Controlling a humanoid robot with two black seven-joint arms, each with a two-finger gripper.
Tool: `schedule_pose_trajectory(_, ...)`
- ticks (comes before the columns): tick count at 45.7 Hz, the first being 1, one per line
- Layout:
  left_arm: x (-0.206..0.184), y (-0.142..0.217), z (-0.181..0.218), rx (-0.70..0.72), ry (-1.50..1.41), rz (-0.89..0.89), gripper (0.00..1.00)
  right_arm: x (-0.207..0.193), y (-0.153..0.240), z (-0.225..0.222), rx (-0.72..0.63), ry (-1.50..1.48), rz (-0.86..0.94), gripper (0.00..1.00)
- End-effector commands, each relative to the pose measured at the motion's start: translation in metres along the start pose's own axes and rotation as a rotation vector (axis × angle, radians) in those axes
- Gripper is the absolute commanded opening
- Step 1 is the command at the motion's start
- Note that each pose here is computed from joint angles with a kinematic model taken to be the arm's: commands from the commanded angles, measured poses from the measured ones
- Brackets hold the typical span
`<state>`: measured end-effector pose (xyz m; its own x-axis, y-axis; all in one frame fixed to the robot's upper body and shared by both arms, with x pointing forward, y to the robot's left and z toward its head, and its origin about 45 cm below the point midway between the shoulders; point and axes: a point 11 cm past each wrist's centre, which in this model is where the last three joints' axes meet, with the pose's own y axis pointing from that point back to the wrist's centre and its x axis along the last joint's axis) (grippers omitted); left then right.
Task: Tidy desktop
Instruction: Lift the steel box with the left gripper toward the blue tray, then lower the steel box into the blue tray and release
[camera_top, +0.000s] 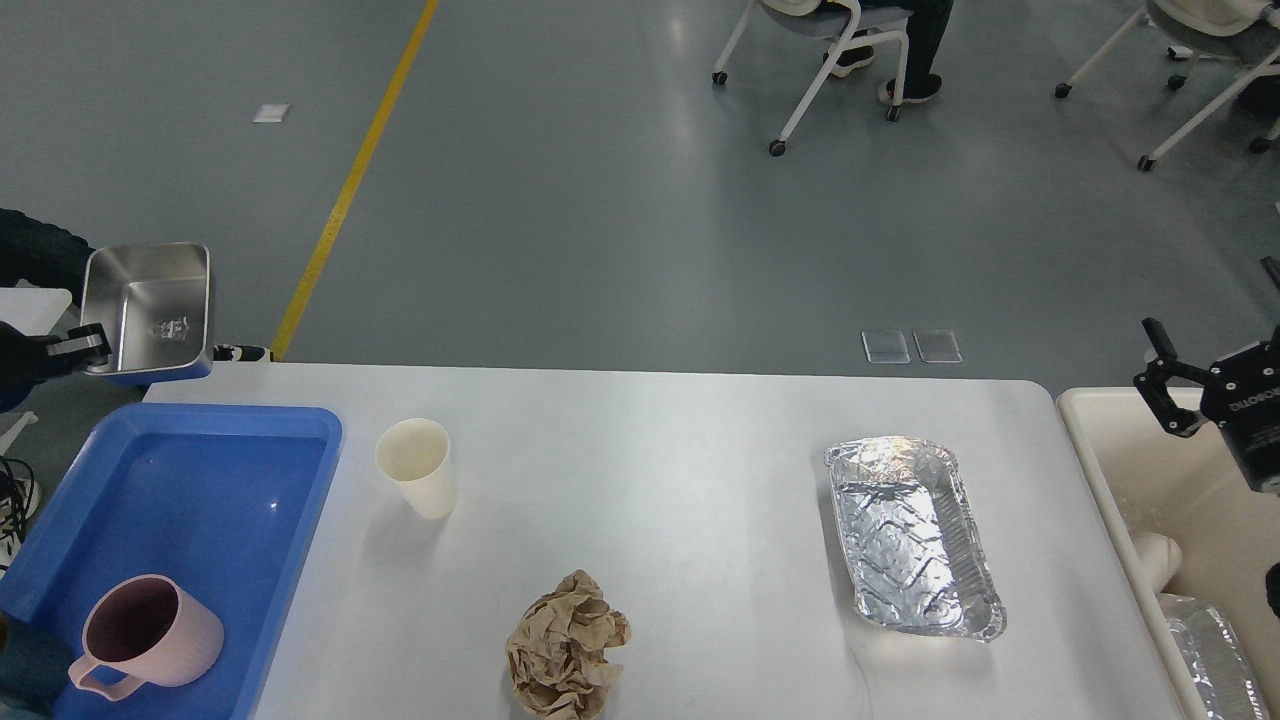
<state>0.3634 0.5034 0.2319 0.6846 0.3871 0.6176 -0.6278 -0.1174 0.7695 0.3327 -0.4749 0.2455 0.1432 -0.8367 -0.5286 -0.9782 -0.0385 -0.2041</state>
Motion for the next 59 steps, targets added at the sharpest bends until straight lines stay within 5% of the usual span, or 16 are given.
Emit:
schedule_pose_trajectory(1, -0.034, -0.011, -0.024, 0.032, 0.015, -0.067, 0.02, 0.0, 0.0, 0.0, 0.0, -0.001, 0.0, 1.0)
schedule_pose_trajectory(21, -0.094, -0.044, -0.048, 0.109, 0.056, -0.153, 0.05, 0.0, 0.0, 0.0, -0.001, 0.001, 0.001, 1.0)
schedule_pose_trajectory(25, -0.096, -0.047, -0.043, 0.095, 0.061, -0.151, 0.21, 0.001, 0.001, 0.0, -0.002, 0.001, 0.002, 1.0)
schedule_pose_trajectory(26, -0.096, -0.047, -0.042, 0.092, 0.065, -0.15, 0.34, 0.001, 0.001, 0.0, -0.001, 0.0, 0.003, 1.0)
schedule_pose_trajectory(27, -0.098, -0.048, -0.039, 0.086, 0.066, -0.153, 0.57, 0.001, 0.001, 0.0, -0.001, 0.0, 0.003, 1.0)
schedule_pose_trajectory(29, -0.101, -0.052, -0.034, 0.075, 0.068, -0.152, 0.75, 0.001, 0.001, 0.001, -0.002, 0.0, 0.004, 1.0)
schedule_pose_trajectory(44, -0.09, -0.052, -0.018, 0.015, 0.103, -0.135, 0.94, 0.002, 0.003, -0.001, -0.003, 0.005, 0.007, 1.0)
schedule_pose_trajectory(59, -0.004, -0.026, 0.063, -0.414, 0.637, -0.02, 0.97, 0.002, 0.003, 0.0, -0.006, 0.004, 0.007, 1.0)
